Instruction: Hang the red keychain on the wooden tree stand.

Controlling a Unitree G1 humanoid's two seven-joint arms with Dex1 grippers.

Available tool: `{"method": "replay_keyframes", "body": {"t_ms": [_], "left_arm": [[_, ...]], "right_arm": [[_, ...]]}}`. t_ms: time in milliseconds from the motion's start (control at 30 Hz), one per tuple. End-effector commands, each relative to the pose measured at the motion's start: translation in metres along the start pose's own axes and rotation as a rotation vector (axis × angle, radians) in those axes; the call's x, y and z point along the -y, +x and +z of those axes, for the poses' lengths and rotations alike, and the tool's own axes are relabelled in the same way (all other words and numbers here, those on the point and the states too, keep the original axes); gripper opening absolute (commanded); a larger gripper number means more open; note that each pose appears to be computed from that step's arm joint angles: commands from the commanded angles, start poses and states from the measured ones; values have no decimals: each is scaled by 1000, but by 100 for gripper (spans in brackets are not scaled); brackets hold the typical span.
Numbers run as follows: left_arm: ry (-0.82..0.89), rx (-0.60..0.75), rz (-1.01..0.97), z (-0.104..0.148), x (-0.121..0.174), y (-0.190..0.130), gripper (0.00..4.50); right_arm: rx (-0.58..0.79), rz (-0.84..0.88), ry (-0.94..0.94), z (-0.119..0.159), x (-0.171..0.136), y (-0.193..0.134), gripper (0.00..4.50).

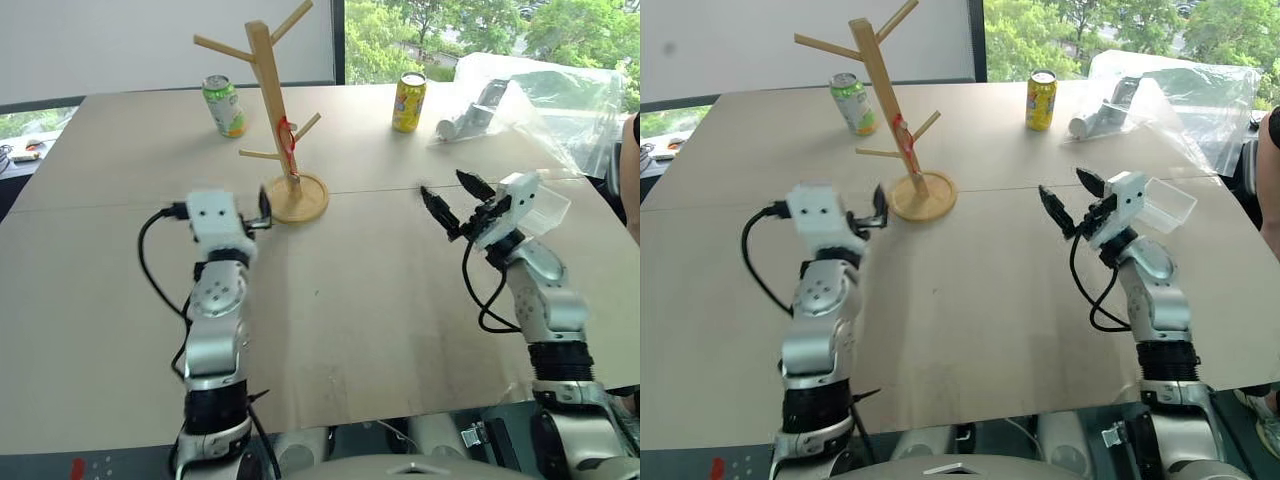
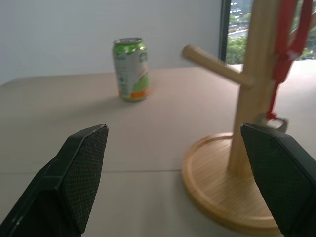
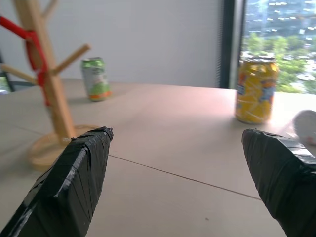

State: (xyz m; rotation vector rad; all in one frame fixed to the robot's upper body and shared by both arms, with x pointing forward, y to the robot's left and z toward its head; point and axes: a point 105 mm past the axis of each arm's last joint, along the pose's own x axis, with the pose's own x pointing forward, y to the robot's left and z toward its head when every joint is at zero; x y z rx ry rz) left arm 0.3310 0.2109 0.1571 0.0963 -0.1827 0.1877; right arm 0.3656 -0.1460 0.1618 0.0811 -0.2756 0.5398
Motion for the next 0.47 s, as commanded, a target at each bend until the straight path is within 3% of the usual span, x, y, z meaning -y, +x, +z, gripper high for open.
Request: {"method": "replay_keyframes", "body": {"t_ms": [33, 267, 467], "left_arm": [[-14, 48, -3, 0, -6, -7, 443], [-27, 28, 8, -16, -12, -20, 443], [-29, 22, 1, -20, -12, -23, 443]], "right_arm": [[19, -125, -56, -1, 9, 0, 450], [-62, -250, -59, -31, 9, -7, 450], [-84, -269, -75, -41, 11, -15, 450]]}}
